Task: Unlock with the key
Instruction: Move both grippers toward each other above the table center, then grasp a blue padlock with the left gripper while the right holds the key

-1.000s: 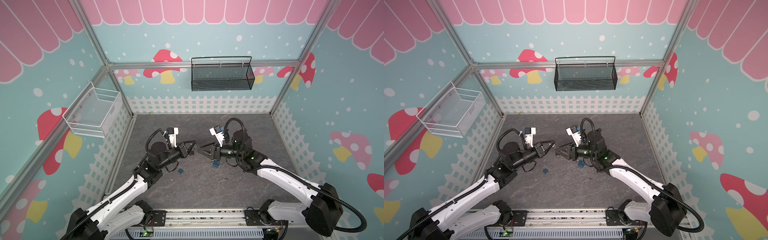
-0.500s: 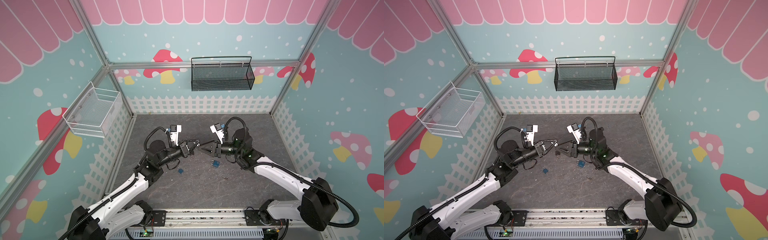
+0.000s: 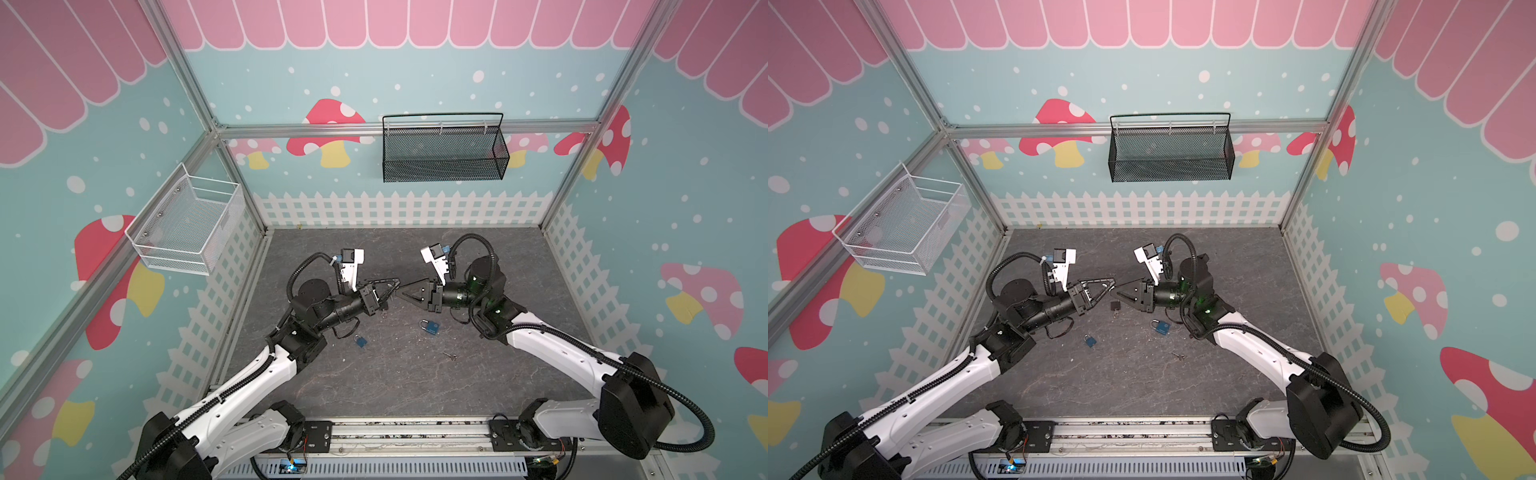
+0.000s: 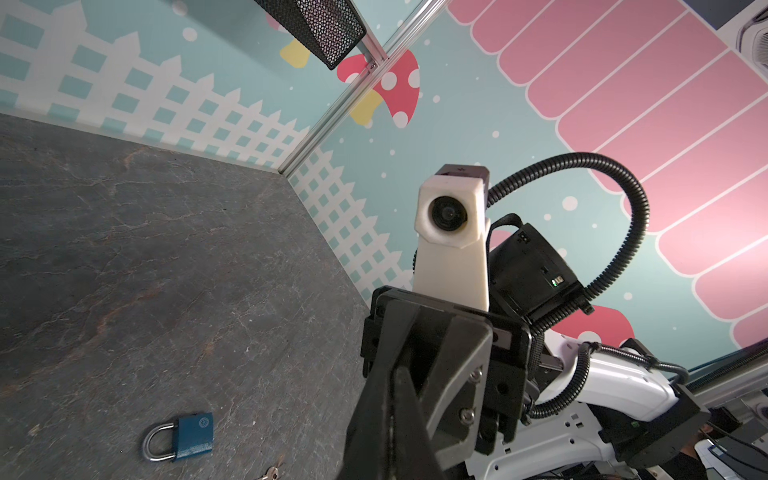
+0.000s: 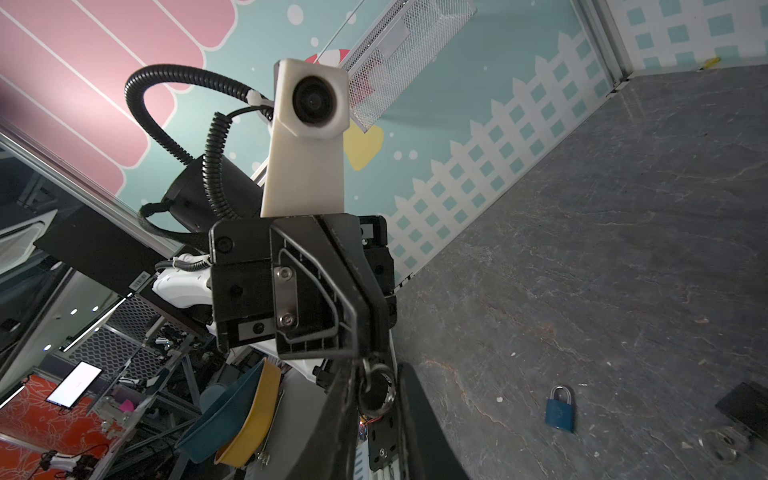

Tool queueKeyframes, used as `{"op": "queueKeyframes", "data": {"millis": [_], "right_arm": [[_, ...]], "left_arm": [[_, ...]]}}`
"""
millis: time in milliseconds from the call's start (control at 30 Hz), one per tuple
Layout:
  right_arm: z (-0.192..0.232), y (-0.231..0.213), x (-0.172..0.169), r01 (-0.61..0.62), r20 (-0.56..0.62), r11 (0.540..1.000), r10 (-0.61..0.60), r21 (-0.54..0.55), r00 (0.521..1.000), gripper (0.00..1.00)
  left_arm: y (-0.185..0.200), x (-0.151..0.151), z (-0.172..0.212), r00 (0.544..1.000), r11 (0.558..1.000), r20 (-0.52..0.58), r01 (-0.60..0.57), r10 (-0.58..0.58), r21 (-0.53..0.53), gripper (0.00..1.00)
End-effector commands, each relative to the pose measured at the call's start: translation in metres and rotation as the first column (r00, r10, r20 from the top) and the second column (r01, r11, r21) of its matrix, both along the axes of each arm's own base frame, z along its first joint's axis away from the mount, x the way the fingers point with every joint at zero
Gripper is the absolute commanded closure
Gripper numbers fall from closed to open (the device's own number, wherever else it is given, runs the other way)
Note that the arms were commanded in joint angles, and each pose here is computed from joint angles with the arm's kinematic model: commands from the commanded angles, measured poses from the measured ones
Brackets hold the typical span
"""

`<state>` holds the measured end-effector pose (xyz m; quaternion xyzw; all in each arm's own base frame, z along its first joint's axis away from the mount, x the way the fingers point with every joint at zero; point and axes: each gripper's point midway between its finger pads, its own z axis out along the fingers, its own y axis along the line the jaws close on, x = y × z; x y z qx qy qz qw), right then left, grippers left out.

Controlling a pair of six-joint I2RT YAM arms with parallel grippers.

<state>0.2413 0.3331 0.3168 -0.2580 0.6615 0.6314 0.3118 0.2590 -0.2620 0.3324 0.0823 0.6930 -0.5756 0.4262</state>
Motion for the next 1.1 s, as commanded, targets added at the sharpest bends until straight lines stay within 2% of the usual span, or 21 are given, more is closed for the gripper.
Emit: {"op": "queueKeyframes", "data": {"millis": [0, 200, 467, 600, 733, 800, 900, 1067], "right_arm": [[0.001, 0.001, 0.002, -0.011, -0.006, 1.0, 0.012, 0.017, 1.0, 0.82], [0.005, 0.001, 0.002, -0.013, -0.01, 0.999, 0.013, 0.031, 1.0, 0.88], [-0.001, -0.002, 0.006, 0.019, -0.029, 1.0, -0.019, 0.018, 0.999, 1.0], [-0.021, -0.004, 0.013, 0.068, -0.054, 0.996, -0.071, -0.062, 0.996, 1.0], [-0.048, -0.009, 0.015, 0.099, -0.077, 0.986, -0.11, -0.136, 0.991, 1.0], [-0.065, -0.012, 0.016, 0.119, -0.084, 0.978, -0.134, -0.171, 0.987, 1.0], [-0.094, -0.017, 0.018, 0.149, -0.117, 0.963, -0.178, -0.224, 0.977, 1.0], [-0.133, -0.021, 0.013, 0.165, -0.162, 0.94, -0.221, -0.299, 0.962, 1.0]], "left_arm": [[0.0, -0.002, 0.016, 0.999, 1.0, 0.049, 0.007, -0.007, -0.003, 1.0], [0.0, -0.001, 0.014, 0.998, 1.0, 0.055, 0.008, -0.008, 0.006, 1.0], [0.007, 0.002, 0.013, 0.996, 0.997, 0.074, -0.047, 0.042, 0.058, 1.0], [0.017, 0.003, 0.021, 0.993, 0.992, 0.083, -0.091, 0.084, 0.089, 0.71], [0.044, 0.01, 0.013, 0.974, 0.961, -0.007, -0.223, 0.227, 0.164, 0.53], [0.065, 0.014, -0.007, 0.93, 0.922, -0.11, -0.322, 0.351, 0.215, 0.47], [0.086, 0.012, -0.042, 0.855, 0.869, -0.227, -0.394, 0.466, 0.299, 0.42], [0.111, -0.004, -0.111, 0.717, 0.756, -0.341, -0.391, 0.608, 0.525, 0.39]]}}
